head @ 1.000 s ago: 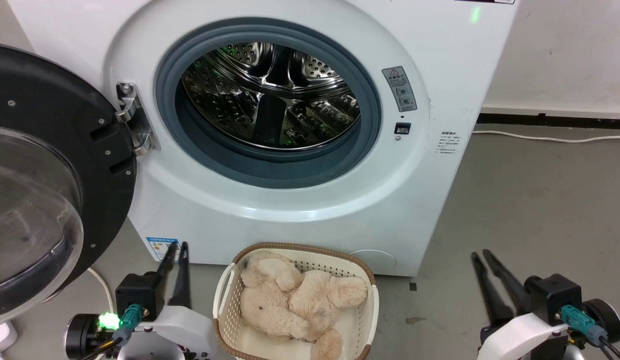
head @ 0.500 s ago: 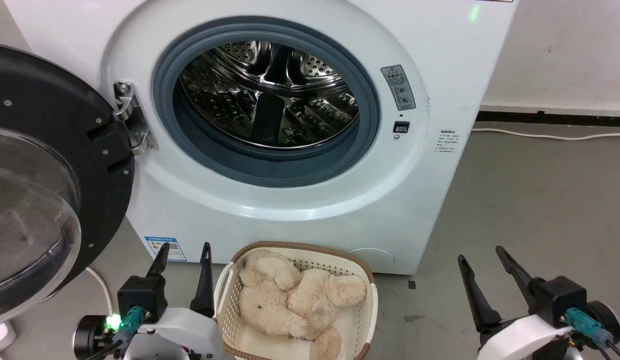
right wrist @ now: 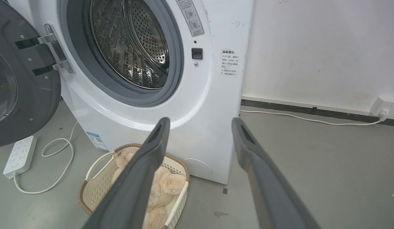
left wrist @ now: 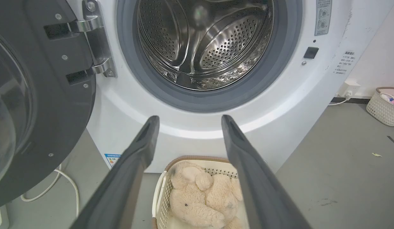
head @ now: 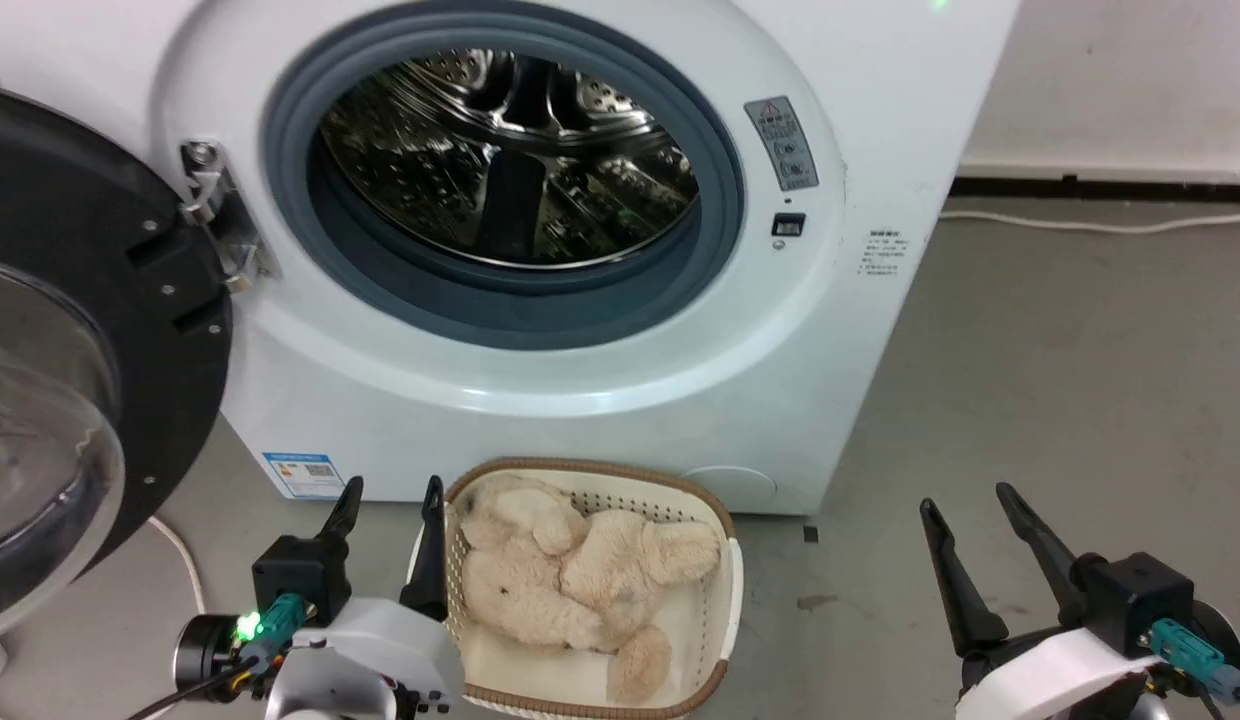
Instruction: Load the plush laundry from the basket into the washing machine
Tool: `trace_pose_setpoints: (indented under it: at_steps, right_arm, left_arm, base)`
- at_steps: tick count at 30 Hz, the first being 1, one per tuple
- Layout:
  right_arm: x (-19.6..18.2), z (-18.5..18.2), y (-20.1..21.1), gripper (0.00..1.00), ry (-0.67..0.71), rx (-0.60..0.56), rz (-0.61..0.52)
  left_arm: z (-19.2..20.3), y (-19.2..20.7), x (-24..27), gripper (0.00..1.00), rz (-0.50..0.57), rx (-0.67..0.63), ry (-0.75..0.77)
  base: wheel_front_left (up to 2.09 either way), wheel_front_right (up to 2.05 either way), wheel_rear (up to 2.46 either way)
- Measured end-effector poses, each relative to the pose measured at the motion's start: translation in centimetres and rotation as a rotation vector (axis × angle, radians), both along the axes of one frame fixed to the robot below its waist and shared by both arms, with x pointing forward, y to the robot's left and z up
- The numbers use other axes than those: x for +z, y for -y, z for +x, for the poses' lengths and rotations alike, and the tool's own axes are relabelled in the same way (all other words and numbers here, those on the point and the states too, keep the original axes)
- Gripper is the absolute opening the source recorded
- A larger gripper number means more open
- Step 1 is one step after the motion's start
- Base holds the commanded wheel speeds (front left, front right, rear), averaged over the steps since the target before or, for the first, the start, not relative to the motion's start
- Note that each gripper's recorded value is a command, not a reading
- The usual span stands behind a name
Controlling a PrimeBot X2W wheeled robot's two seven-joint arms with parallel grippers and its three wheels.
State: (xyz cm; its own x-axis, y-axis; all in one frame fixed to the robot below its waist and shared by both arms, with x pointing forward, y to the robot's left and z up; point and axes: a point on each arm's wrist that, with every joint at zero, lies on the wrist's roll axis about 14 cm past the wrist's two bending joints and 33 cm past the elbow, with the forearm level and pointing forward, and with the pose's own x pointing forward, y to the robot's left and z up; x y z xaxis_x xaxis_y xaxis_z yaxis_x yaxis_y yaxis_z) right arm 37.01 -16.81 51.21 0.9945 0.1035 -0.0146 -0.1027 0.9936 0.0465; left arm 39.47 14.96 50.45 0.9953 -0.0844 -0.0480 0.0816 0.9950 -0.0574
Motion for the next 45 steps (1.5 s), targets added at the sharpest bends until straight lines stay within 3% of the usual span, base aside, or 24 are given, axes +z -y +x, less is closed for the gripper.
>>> trace_pose_setpoints:
  at_steps: [11, 14, 32, 45]
  right_arm:
    - [-1.5, 0.3, 1.4, 1.0, -0.032, -0.046, 0.049]
    - [-2.7, 0.3, 2.3, 1.0, -0.061, -0.082, 0.081]
    - [-6.5, 1.2, 4.2, 1.0, -0.147, -0.162, 0.164]
    - [-9.4, 1.6, 5.3, 1.0, -0.212, -0.222, 0.212]
  left_arm:
    - [2.7, 2.3, -3.6, 1.0, 0.002, -0.089, -0.106]
    - [4.3, 3.1, -7.2, 1.0, -0.001, -0.122, -0.237]
    - [6.5, 4.9, -18.1, 1.0, 0.035, -0.182, -0.624]
    - [9.0, 6.4, -23.4, 1.0, 0.136, -0.268, -0.741]
  base:
    - [0.0, 0.0, 0.0]
    - [0.0, 0.0, 0.0]
    - [0.0, 0.0, 0.0]
    - [0.0, 0.0, 0.0]
